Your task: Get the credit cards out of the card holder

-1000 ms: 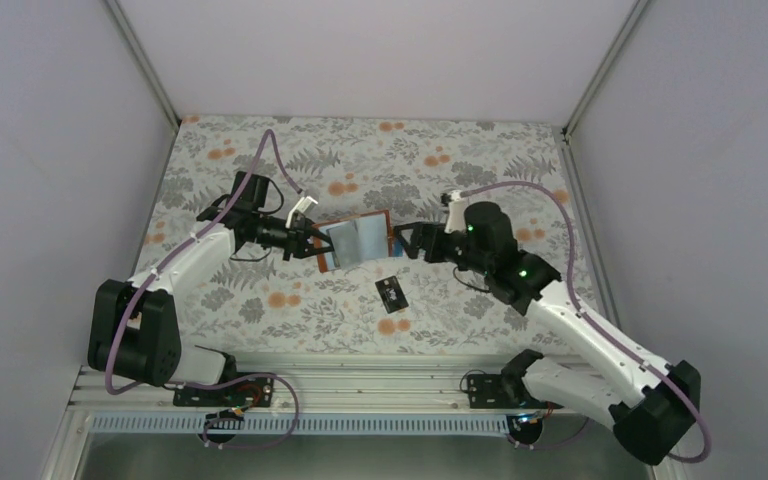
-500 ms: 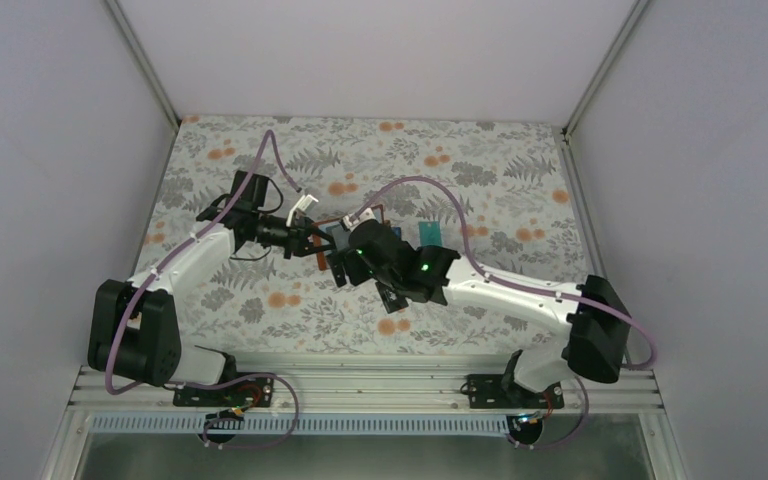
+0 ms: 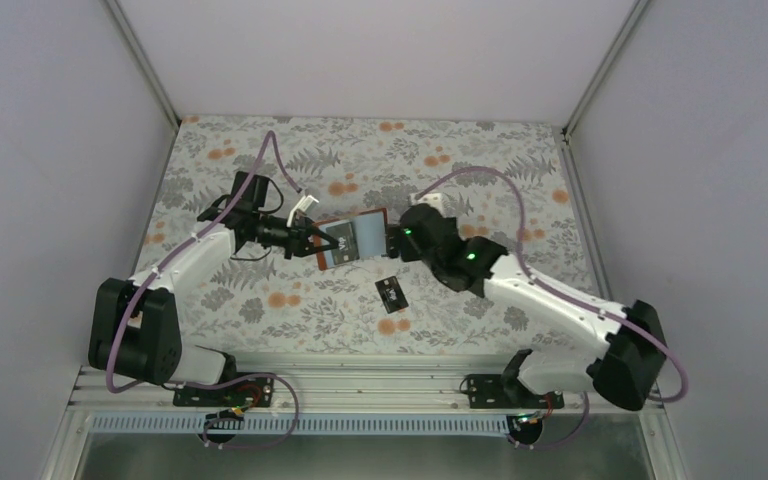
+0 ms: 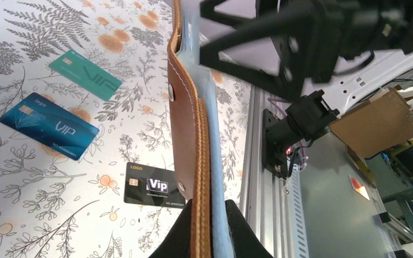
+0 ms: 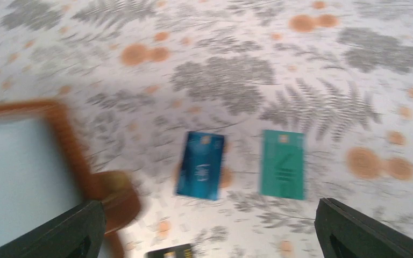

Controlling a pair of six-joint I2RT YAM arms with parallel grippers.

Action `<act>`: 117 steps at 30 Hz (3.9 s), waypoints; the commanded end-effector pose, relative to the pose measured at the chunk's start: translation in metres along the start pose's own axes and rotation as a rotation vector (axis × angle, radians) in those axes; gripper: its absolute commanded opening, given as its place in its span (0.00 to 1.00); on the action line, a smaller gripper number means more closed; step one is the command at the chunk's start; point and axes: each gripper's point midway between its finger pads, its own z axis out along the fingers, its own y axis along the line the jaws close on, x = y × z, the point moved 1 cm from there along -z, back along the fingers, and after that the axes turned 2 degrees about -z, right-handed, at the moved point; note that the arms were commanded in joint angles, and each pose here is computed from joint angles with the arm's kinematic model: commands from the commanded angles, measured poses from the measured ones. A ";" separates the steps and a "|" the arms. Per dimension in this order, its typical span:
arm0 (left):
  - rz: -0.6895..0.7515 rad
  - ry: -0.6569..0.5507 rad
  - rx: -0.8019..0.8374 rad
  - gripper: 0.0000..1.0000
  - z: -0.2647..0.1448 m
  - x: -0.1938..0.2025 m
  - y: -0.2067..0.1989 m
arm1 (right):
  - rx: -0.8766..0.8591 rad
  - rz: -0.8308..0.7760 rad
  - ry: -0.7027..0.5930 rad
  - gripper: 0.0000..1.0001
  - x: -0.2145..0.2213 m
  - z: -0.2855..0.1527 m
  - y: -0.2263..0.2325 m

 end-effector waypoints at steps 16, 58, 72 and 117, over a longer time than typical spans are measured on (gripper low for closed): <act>0.022 -0.011 0.050 0.02 0.000 0.001 -0.010 | -1.137 -0.240 -0.091 0.81 -0.016 -0.109 0.100; 0.095 -0.025 0.252 0.05 -0.001 0.003 -0.050 | -1.147 -0.144 0.054 0.04 0.006 -0.053 0.098; 0.102 -0.038 0.286 0.26 -0.003 0.004 -0.056 | -1.164 -0.139 -0.041 0.04 -0.014 -0.072 0.083; 0.113 -0.049 0.316 0.10 -0.005 0.003 -0.063 | -1.149 -0.163 -0.035 0.04 0.009 -0.070 0.071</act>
